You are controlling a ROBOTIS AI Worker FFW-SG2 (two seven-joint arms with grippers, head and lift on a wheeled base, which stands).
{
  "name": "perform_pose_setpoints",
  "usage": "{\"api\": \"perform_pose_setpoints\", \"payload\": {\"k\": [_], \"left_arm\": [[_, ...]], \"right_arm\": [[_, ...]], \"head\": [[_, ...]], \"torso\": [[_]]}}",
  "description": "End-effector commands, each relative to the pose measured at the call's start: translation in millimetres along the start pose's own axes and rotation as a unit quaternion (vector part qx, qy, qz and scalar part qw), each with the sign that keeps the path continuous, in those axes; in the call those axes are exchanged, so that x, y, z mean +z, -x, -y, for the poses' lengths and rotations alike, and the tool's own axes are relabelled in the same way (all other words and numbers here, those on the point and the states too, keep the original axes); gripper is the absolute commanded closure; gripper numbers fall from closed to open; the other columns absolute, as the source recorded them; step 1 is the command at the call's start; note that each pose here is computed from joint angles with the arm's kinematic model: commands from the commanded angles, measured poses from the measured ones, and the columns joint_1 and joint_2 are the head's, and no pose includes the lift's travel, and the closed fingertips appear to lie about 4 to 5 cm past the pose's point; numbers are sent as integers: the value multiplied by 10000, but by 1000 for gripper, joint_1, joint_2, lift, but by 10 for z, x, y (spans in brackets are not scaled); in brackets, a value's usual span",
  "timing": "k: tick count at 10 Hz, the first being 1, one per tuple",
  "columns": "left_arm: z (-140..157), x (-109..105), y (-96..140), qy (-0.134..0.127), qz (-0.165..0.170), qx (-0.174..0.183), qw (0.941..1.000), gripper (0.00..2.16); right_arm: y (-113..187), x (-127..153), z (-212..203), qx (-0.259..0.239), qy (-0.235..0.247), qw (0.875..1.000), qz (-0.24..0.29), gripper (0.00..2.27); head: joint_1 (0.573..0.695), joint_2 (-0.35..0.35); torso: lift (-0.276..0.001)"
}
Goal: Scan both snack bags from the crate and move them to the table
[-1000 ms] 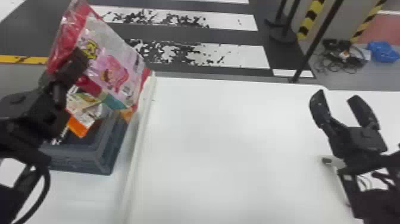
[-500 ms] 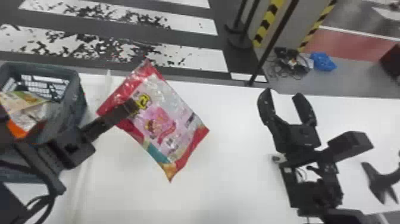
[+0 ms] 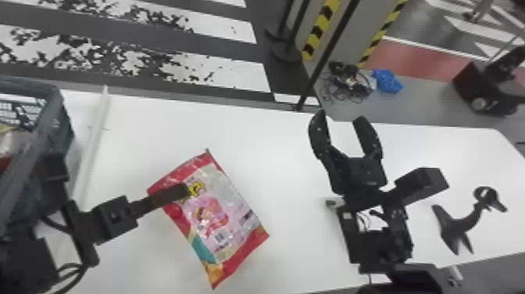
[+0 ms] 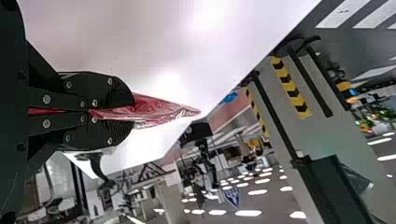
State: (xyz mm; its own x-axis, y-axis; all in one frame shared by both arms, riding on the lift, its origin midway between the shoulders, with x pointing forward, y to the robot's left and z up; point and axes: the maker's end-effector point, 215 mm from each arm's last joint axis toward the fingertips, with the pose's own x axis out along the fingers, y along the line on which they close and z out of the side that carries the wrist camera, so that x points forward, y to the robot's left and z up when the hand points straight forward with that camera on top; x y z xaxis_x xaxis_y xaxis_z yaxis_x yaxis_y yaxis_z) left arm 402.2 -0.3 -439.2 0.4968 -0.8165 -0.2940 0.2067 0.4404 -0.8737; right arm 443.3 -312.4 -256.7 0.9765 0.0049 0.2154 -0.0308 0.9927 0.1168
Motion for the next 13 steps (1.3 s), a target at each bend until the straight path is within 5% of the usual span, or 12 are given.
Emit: {"api": "perform_pose_setpoints", "payload": {"k": [1,3,5,6,7,8,9,10,11,13], "left_arm": [[-159,-179,-326,-382,-350,340,9981,1889],[-564,-155,-715,-1334,-522,1080,9838,1885],[-650,9,-935,-1734,-336,1207,9769,1875],[-638,-3,-974,-1896,-339,1236,9735,1585],[-600,-42,-1006,-2021,-388,1228,9709,313],[-579,-63,-1018,-2169,-435,1259,9671,-1],[-478,-59,-1034,-2495,-459,1313,9583,22],[-371,-55,-1020,-3187,-415,1676,9320,33],[-193,6,-1005,-3351,-299,1612,9278,33],[189,133,-886,-3416,28,1408,9292,33]], "right_arm": [[0,-9,3,8,-21,10000,-3,124],[20,-17,37,-25,-51,10000,58,124],[29,-49,86,-49,-43,10000,72,124],[33,-80,99,-51,-37,10000,51,124],[34,-85,109,-55,-28,10000,59,124],[33,-79,102,-50,-31,10000,73,124],[28,-65,87,-25,-9,10000,82,124],[41,-64,77,34,68,10000,60,124],[65,-100,61,92,90,9999,3,120],[111,-141,28,157,61,9998,-102,113]], "head": [[695,-350],[695,-350],[695,-350],[695,-350],[695,-350],[695,-350],[695,-350],[695,-350],[695,-350],[695,-350]], "torso": [[-87],[-87],[-87],[-87],[-87],[-87],[-87],[-87],[-87],[-87]]}}
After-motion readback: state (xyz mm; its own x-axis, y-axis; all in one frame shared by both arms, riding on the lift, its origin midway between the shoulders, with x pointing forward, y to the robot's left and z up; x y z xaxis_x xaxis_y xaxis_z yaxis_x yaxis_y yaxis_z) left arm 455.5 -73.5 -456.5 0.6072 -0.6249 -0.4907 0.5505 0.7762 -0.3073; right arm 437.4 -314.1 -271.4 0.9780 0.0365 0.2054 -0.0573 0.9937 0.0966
